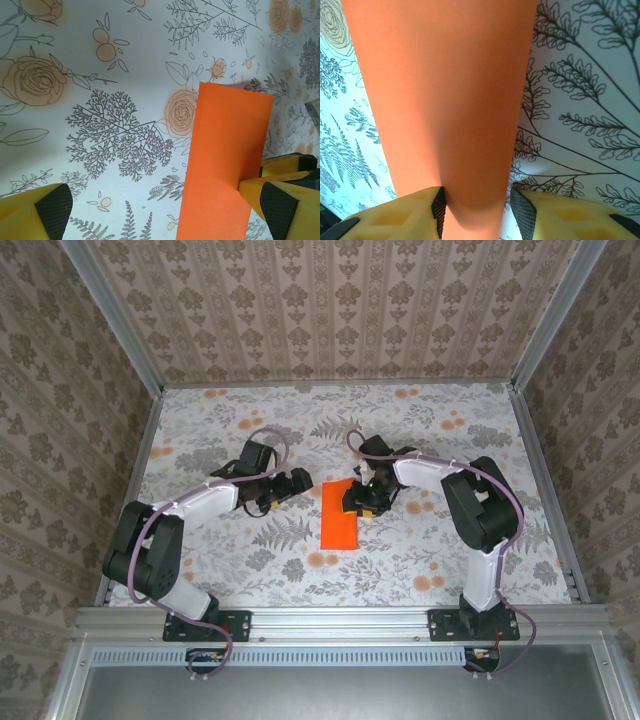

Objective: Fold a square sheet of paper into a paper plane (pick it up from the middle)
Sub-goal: Hold the square sheet of paper at the center of the table, then fold the square sheet of paper in half at the center of the table.

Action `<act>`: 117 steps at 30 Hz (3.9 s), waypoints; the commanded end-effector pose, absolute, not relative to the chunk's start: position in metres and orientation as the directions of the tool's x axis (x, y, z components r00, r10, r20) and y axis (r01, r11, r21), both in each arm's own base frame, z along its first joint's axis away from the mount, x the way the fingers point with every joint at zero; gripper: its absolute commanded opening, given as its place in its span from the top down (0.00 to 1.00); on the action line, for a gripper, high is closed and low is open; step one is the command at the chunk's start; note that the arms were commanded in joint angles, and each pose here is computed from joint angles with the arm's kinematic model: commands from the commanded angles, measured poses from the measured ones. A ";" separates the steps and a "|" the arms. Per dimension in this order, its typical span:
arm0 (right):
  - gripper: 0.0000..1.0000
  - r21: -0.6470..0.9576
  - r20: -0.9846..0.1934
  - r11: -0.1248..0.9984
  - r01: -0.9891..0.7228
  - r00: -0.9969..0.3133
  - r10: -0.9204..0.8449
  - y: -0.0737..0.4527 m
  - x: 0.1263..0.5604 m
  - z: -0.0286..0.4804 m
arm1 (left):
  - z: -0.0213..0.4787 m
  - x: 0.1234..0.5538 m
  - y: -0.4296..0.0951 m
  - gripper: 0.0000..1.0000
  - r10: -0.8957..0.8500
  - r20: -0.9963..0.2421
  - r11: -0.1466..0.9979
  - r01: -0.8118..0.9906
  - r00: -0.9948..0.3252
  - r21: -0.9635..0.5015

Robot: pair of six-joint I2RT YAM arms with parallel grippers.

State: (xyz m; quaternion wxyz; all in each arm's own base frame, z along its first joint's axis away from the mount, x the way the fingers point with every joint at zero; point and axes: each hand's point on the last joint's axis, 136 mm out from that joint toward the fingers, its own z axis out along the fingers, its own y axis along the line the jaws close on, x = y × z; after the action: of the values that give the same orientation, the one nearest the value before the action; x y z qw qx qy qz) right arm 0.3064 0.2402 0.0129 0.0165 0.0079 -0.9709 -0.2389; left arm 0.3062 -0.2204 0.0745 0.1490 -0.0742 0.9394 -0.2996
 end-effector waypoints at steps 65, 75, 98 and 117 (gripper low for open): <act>0.48 0.028 0.248 1.000 -0.004 -0.969 -0.011 0.173 0.262 -0.095 | 0.041 0.281 -0.319 0.83 0.019 -0.106 0.741 0.086 -0.994 -0.666; 0.48 0.021 0.253 1.000 -0.013 -0.967 -0.018 0.172 0.260 -0.097 | 0.013 0.270 -0.306 0.93 0.029 -0.035 0.806 0.044 -0.999 -0.590; 0.35 0.430 -0.186 0.901 -0.060 -0.982 0.023 0.226 0.312 0.084 | -0.033 0.244 -0.269 1.00 -0.002 0.090 0.909 -0.040 -0.996 -0.414; 1.00 0.530 -0.027 0.845 0.069 -0.995 0.099 0.283 0.315 0.033 | -0.038 0.236 -0.262 1.00 -0.016 0.131 0.935 -0.062 -0.991 -0.350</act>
State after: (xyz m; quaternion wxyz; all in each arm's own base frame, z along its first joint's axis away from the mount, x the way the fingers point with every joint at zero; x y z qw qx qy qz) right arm 0.3116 0.2728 0.0301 -0.0328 -0.0388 -0.9644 -0.2593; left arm 0.2758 -0.3073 0.0171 0.0115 0.0097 0.9542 -0.2987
